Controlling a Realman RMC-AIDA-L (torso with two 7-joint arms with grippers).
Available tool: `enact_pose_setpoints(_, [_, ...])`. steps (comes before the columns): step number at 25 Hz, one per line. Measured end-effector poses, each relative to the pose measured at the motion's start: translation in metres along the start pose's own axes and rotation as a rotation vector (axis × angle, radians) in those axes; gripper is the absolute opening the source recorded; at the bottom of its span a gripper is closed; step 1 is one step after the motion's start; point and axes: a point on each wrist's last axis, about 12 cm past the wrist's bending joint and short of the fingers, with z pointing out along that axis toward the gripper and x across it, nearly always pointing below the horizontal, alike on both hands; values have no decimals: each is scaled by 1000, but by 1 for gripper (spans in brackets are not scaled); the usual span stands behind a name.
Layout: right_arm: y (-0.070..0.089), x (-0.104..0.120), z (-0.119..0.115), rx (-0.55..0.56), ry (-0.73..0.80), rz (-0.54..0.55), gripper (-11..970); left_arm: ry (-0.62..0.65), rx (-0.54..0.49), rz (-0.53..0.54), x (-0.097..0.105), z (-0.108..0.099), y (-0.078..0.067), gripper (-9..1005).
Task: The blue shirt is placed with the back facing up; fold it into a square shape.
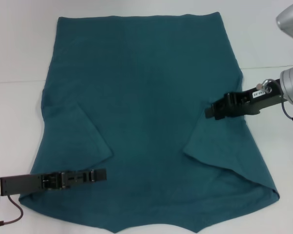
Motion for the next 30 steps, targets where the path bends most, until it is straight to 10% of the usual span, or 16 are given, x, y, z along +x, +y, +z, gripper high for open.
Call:
enact_pose_setpoints(12, [-17,6,-38,-94,-26,6,675,-40,-26,-328,-2,-26,9,859])
enact_pose_setpoints(30, [-29,19,-44,-99,-21,34,734,-247,-192,-645,31,-81,43,860])
